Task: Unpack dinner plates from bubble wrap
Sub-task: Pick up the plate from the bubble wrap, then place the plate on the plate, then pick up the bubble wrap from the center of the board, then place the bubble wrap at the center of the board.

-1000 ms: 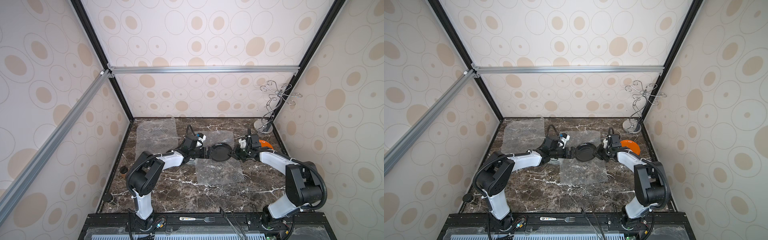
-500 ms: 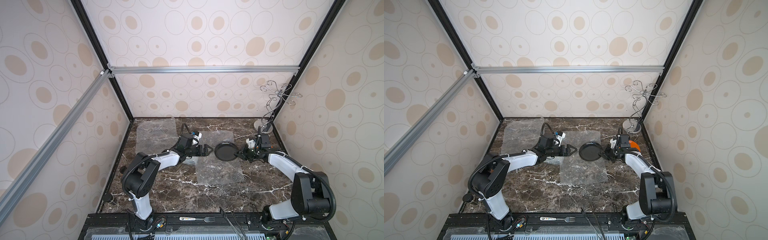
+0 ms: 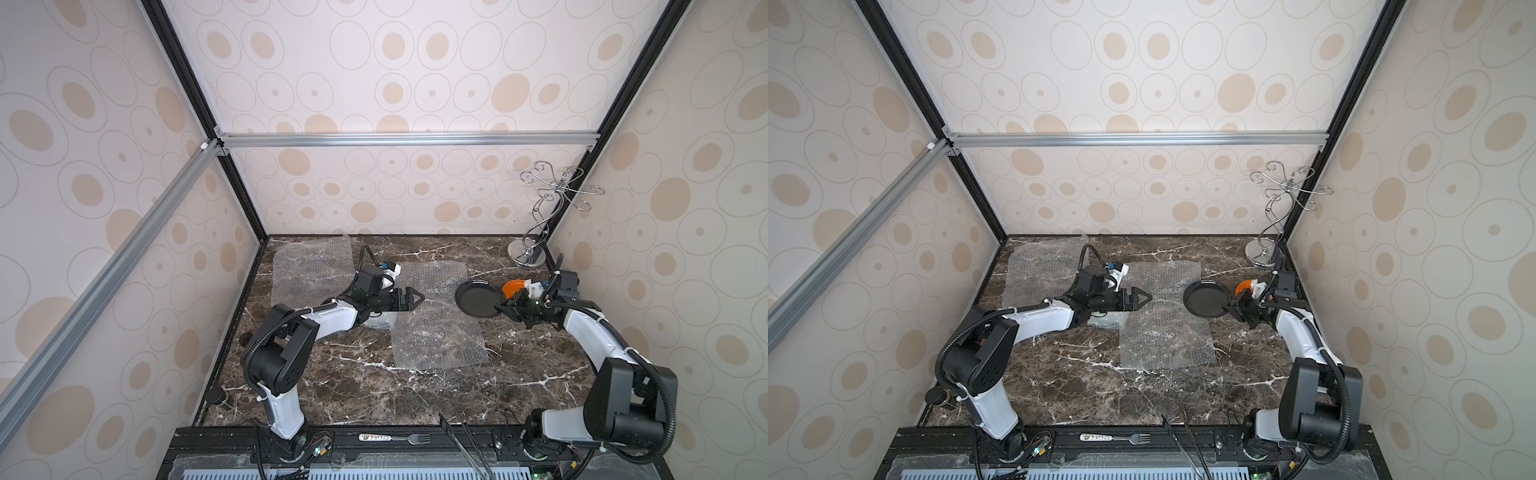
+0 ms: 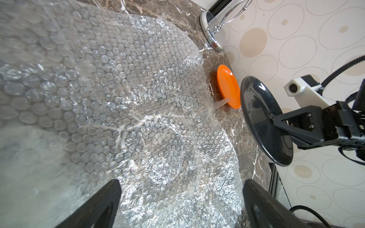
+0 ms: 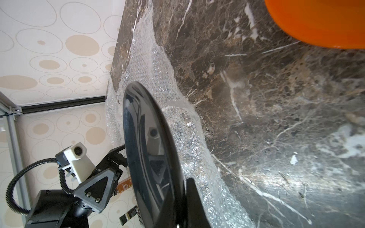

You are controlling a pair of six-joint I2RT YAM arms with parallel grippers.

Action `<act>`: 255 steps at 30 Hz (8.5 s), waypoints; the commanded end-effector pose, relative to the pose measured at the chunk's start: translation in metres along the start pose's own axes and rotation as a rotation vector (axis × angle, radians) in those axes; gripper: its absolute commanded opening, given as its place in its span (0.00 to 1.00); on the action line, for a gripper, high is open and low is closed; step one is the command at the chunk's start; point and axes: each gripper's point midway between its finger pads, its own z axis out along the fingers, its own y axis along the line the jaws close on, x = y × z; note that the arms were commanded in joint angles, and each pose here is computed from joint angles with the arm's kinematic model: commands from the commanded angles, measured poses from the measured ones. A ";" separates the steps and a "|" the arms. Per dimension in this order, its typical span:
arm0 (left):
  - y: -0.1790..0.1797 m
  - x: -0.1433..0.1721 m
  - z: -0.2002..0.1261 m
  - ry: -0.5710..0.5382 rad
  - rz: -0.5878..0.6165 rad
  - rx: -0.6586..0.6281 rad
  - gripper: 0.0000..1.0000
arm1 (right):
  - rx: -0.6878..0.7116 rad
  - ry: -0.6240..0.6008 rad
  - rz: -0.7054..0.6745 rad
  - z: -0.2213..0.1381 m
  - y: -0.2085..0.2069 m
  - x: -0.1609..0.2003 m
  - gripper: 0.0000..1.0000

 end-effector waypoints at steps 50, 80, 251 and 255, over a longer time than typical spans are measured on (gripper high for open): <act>0.004 -0.012 -0.031 -0.047 0.027 -0.051 1.00 | 0.191 -0.269 0.226 -0.023 -0.114 -0.153 0.00; 0.033 0.006 -0.059 -0.042 0.033 -0.252 1.00 | 0.339 -0.297 0.154 -0.050 -0.121 -0.128 0.49; 0.147 -0.110 -0.272 -0.178 -0.291 -0.549 0.00 | 0.242 0.073 -0.352 0.003 -0.018 0.027 0.96; 0.161 -0.101 -0.270 -0.174 -0.302 -0.584 0.01 | 0.245 0.073 -0.353 0.000 -0.018 0.029 0.97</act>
